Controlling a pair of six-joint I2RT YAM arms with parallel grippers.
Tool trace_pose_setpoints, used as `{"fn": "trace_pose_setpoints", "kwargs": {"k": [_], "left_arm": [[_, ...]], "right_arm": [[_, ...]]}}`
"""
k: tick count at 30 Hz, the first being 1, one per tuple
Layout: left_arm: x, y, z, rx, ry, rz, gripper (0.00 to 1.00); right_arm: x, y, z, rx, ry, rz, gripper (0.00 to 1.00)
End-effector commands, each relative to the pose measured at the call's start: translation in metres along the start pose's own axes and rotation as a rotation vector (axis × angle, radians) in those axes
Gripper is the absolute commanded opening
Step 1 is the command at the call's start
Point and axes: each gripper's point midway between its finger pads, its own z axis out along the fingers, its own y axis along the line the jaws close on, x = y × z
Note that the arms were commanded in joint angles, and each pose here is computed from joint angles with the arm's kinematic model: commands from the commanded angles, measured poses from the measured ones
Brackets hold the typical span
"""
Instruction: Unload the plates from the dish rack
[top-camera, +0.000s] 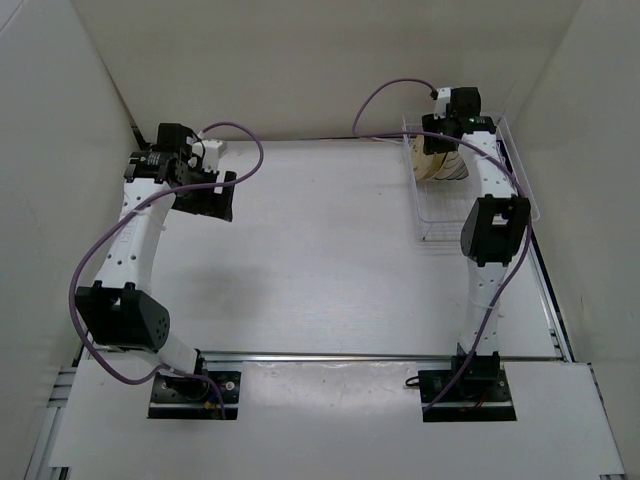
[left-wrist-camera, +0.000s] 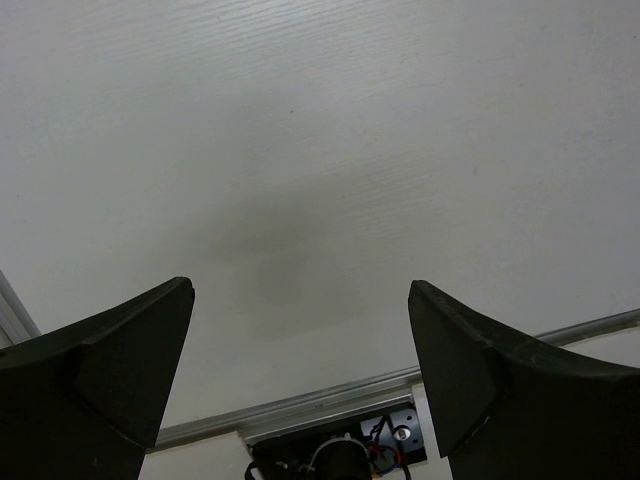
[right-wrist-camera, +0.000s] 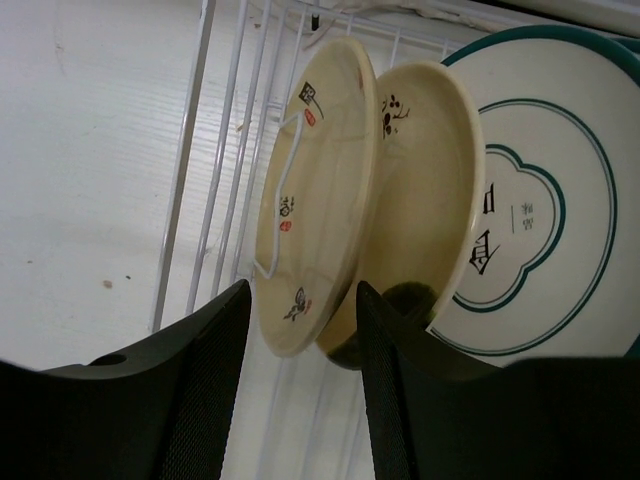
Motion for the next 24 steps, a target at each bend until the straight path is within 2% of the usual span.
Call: {"fn": "trace_pose_setpoints", "kwargs": {"k": [1, 3, 4, 8, 10, 13, 14, 15, 22, 24], "left_arm": [[-0.007, 0.003, -0.003, -0.017, -0.016, 0.022, 0.99], [-0.007, 0.003, -0.003, -0.017, -0.016, 0.022, 0.99], [-0.007, 0.003, -0.003, -0.017, -0.016, 0.022, 0.99], [-0.009, 0.005, -0.002, -0.027, -0.015, 0.022, 0.99], [-0.009, 0.005, -0.002, -0.027, -0.015, 0.022, 0.99], [-0.009, 0.005, -0.002, -0.027, -0.015, 0.022, 0.99], [-0.009, 0.005, -0.002, -0.027, -0.015, 0.022, 0.99], [-0.009, 0.005, -0.002, -0.027, -0.015, 0.022, 0.99], [-0.012, 0.005, -0.007, -0.03, -0.032, 0.025, 0.99], [-0.012, 0.003, -0.007, -0.019, -0.034, 0.025, 0.99]], "right_arm": [[-0.029, -0.009, 0.0, 0.037, -0.09, -0.022, 0.5], [-0.025, -0.009, 0.004, 0.035, -0.081, -0.021, 0.43], [-0.025, -0.009, 0.004, 0.035, -0.081, -0.021, 0.35], [-0.024, -0.003, 0.009, 0.028, -0.081, -0.027, 0.28], [-0.028, -0.004, 0.007, 0.03, -0.09, -0.028, 0.28], [-0.028, -0.002, 0.007, 0.045, -0.087, -0.033, 0.15], [-0.028, -0.003, 0.007, 0.055, -0.086, -0.032, 0.03], [-0.029, 0.001, 0.008, 0.06, -0.084, -0.039, 0.0], [-0.032, -0.002, -0.014, 0.196, -0.077, -0.057, 0.0], [-0.046, -0.005, -0.028, 0.251, -0.118, -0.06, 0.0]]}}
